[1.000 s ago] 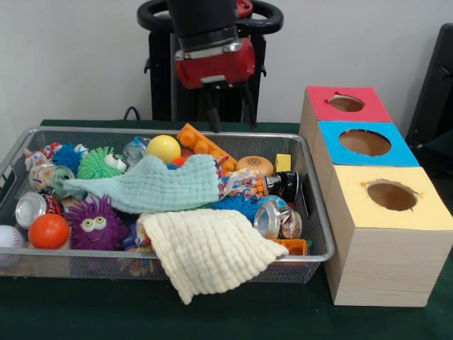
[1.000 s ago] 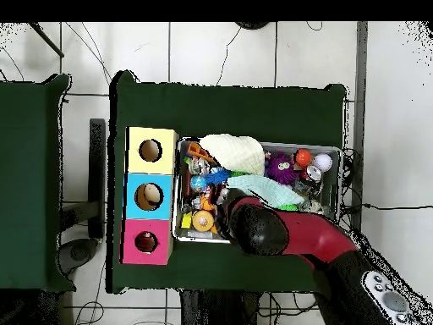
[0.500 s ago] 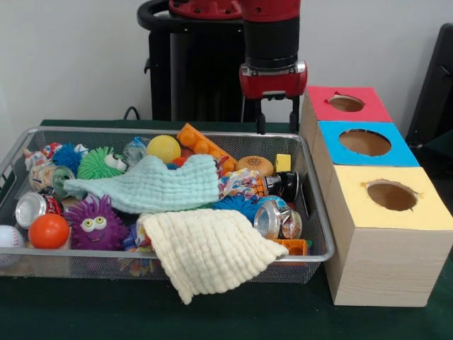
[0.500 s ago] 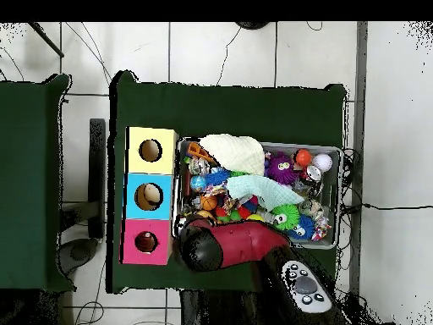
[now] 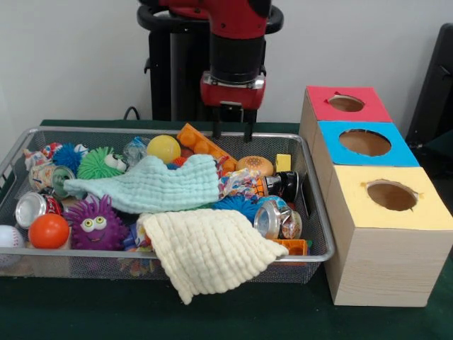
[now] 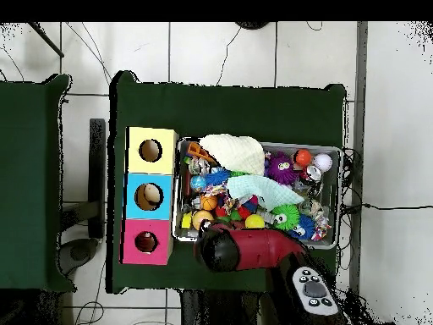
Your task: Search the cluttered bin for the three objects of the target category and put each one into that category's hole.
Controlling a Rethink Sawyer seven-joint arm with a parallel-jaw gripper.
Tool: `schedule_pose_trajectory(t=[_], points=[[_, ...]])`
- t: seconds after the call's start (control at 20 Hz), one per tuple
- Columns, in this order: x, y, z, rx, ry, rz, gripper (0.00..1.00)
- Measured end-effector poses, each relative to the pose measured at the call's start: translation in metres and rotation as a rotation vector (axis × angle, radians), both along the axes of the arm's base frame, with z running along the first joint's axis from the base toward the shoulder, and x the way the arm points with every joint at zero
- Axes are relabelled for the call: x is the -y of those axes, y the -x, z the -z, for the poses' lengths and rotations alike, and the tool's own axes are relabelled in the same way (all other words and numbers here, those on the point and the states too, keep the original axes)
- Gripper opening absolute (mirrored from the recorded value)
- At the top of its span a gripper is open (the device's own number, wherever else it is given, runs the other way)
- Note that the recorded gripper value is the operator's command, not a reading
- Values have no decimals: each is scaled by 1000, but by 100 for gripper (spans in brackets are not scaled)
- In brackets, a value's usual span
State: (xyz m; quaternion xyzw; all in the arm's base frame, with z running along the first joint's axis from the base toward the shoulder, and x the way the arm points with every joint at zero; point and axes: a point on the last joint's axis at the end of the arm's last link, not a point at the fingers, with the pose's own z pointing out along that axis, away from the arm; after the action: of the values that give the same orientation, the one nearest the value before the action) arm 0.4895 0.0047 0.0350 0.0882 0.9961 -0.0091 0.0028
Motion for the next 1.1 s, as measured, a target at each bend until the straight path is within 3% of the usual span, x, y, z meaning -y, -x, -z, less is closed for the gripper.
schedule_pose_trajectory(t=[0.25,0.45,0.85,1.1], points=[[29,5,9,-17,48,40,100],[44,6,15,3,86,50,100],[55,13,5,16,44,121,100],[50,21,0,8,31,125,100]])
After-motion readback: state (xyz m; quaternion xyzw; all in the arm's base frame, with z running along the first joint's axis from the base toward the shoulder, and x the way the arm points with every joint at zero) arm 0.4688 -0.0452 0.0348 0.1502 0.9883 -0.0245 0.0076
